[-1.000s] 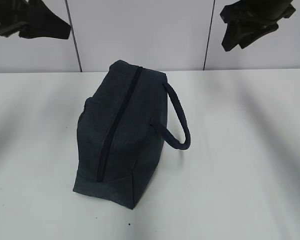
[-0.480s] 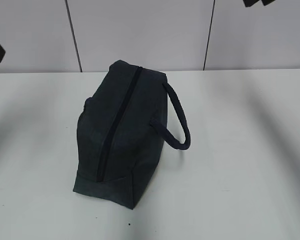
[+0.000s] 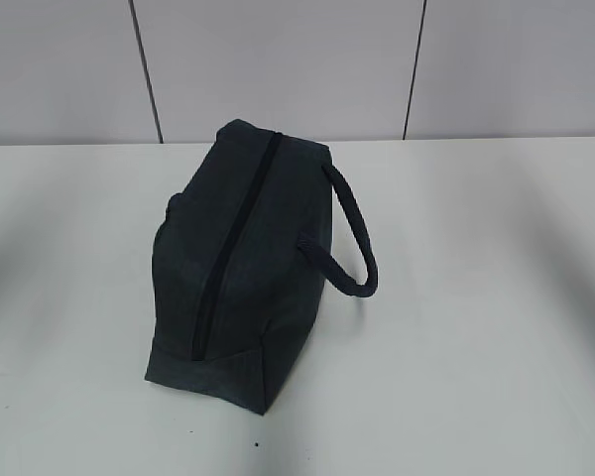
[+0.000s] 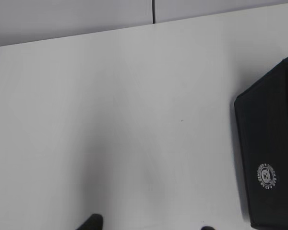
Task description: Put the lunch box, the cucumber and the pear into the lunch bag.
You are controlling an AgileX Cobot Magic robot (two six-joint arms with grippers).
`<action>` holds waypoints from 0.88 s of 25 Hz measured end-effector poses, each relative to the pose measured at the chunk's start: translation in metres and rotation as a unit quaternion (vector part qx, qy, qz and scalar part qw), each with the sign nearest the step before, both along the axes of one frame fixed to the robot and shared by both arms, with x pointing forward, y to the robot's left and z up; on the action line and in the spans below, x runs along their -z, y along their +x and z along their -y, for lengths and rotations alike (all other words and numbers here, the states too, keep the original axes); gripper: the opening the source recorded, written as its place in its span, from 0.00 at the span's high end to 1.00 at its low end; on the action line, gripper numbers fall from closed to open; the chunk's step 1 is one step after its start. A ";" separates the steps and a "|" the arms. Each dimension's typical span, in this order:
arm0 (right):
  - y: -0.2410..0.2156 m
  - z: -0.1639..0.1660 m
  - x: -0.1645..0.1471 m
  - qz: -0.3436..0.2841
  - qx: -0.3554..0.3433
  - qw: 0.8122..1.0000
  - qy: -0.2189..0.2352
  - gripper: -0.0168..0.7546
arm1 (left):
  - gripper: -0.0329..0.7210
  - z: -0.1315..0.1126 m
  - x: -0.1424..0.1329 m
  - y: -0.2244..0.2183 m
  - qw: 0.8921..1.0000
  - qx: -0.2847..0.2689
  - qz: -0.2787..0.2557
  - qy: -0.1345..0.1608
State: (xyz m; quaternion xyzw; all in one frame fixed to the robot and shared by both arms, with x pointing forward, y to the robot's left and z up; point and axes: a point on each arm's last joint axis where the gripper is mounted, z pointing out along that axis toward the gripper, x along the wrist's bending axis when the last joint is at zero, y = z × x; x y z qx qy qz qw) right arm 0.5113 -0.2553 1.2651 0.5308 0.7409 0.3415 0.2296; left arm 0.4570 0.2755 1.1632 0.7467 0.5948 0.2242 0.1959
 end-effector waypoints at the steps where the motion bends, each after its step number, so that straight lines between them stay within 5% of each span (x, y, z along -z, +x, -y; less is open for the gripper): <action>1: -0.010 0.001 -0.002 0.002 0.000 1.000 0.000 0.59 | 0.46 -0.001 -0.005 -0.008 1.000 -0.001 0.005 -0.001; 12: -0.155 0.011 0.014 0.037 -0.003 0.999 0.031 0.60 | 0.46 -0.015 -0.036 -0.116 0.993 -0.023 0.103 -0.046; 22: -0.259 0.024 0.079 0.082 0.012 0.996 0.022 0.60 | 0.46 -0.025 0.009 -0.210 0.979 -0.013 0.186 -0.079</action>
